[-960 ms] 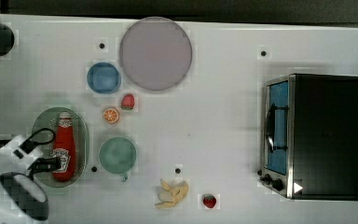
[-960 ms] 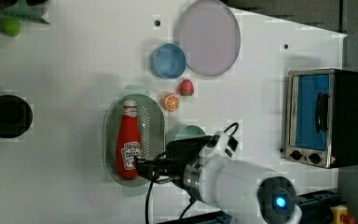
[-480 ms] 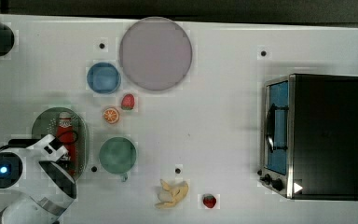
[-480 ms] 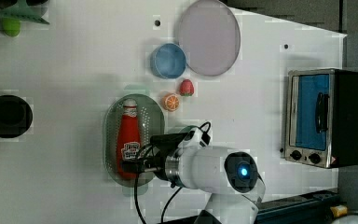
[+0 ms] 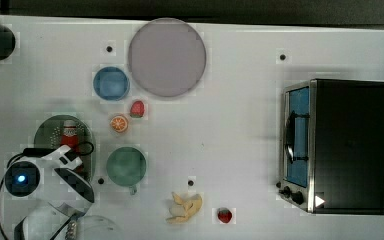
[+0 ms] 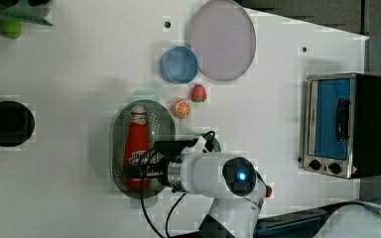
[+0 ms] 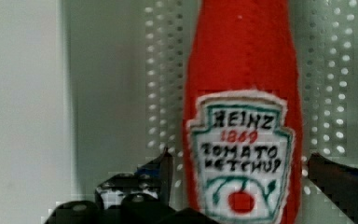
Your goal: Pick ketchup from strainer and place it on the table
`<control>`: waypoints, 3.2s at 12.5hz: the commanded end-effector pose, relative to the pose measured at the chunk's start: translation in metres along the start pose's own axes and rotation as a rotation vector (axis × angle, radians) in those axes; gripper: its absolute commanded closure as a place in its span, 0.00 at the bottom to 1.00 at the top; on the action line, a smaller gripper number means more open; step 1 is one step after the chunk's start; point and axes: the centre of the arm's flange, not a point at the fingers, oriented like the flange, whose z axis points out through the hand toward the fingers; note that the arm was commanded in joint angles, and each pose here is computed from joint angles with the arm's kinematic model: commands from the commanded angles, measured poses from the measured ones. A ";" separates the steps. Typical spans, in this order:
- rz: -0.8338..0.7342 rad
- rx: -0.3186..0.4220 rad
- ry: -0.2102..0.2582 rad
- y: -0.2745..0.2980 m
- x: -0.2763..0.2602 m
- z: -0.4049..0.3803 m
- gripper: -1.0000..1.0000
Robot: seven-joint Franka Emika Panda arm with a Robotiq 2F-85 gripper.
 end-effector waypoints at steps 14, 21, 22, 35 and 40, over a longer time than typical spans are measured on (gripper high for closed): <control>0.171 -0.056 0.093 -0.033 0.002 -0.123 0.39; 0.096 -0.090 0.049 0.010 0.050 -0.251 0.39; 0.101 -0.094 0.050 0.023 0.061 -0.266 0.39; 0.323 -0.077 0.120 0.288 0.163 -0.346 0.39; 0.431 -0.097 0.009 0.354 0.145 -0.292 0.39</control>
